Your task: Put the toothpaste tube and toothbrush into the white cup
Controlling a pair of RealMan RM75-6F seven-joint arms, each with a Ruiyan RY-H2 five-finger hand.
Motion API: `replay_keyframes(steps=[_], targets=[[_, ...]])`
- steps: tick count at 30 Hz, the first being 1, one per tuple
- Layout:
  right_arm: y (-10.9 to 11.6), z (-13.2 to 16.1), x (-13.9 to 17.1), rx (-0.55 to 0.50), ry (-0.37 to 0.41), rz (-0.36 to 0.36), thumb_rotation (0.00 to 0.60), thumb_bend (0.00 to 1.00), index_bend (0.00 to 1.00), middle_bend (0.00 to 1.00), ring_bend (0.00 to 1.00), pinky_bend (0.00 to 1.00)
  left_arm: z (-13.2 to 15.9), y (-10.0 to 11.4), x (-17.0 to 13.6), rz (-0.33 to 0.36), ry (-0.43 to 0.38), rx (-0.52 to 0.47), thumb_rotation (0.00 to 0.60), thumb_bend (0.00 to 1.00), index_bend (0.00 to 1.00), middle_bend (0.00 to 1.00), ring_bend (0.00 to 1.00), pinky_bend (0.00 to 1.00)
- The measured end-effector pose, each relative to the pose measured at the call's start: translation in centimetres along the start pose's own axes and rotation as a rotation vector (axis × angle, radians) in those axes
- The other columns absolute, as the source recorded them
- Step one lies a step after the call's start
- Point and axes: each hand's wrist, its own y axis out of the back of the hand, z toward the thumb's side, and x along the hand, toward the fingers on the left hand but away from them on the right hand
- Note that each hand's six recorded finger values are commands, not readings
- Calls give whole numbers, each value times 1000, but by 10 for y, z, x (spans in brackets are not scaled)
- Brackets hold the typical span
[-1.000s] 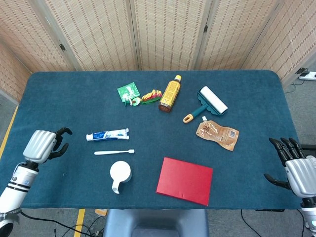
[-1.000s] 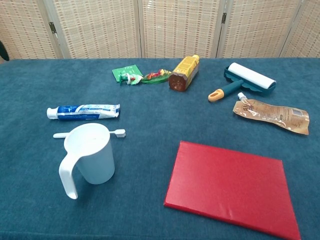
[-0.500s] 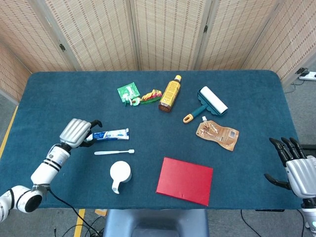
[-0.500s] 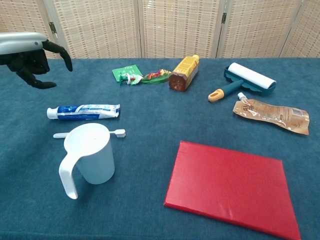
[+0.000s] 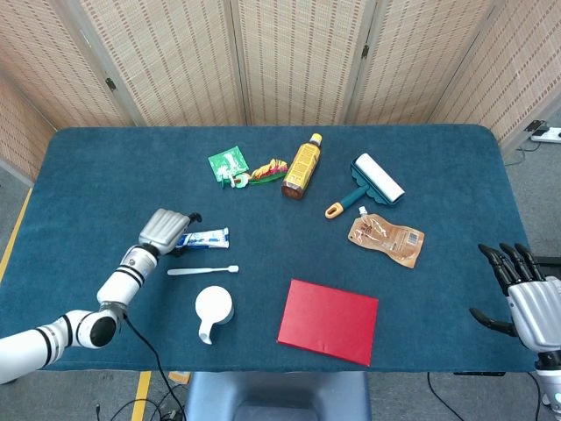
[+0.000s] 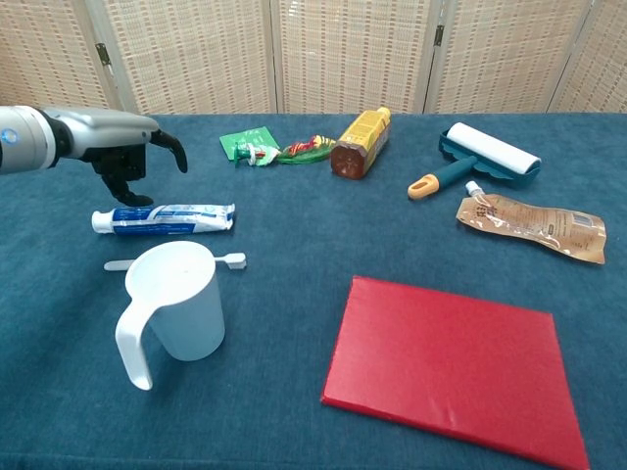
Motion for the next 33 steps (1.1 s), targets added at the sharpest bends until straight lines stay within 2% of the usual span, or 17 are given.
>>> replay_keyframes(steps=[4, 10, 19, 23, 27, 29, 33], targets=[[0, 0, 0, -2, -1, 1, 600, 48, 11, 170, 91, 56, 2, -9, 10, -43, 32, 17, 570, 377, 234, 1000, 956, 1000], [1, -2, 0, -3, -8, 1, 600, 48, 11, 170, 91, 70, 11, -19, 24, -103, 67, 11, 571, 377, 256, 1000, 957, 1000], [-1, -5, 1, -4, -16, 5, 600, 48, 11, 171, 91, 70, 36, -28, 28, -154, 30, 67, 559, 377, 307, 1000, 958, 1000], [-1, -6, 2, -4, -22, 3, 600, 47, 11, 170, 91, 70, 44, -28, 23, -149, 3, 82, 555, 377, 334, 1000, 958, 1000], [-2, -6, 1, -6, -19, 5, 600, 48, 11, 170, 91, 70, 49, -25, 19, -117, -18, 111, 579, 377, 344, 1000, 959, 1000], [-2, -6, 1, -6, -18, 5, 600, 47, 11, 171, 91, 70, 48, -24, 19, -93, -16, 120, 598, 377, 350, 1000, 959, 1000], [-2, -8, 3, -7, -25, 3, 600, 48, 11, 171, 91, 71, 40, -26, 21, -84, 2, 111, 600, 377, 370, 1000, 959, 1000]])
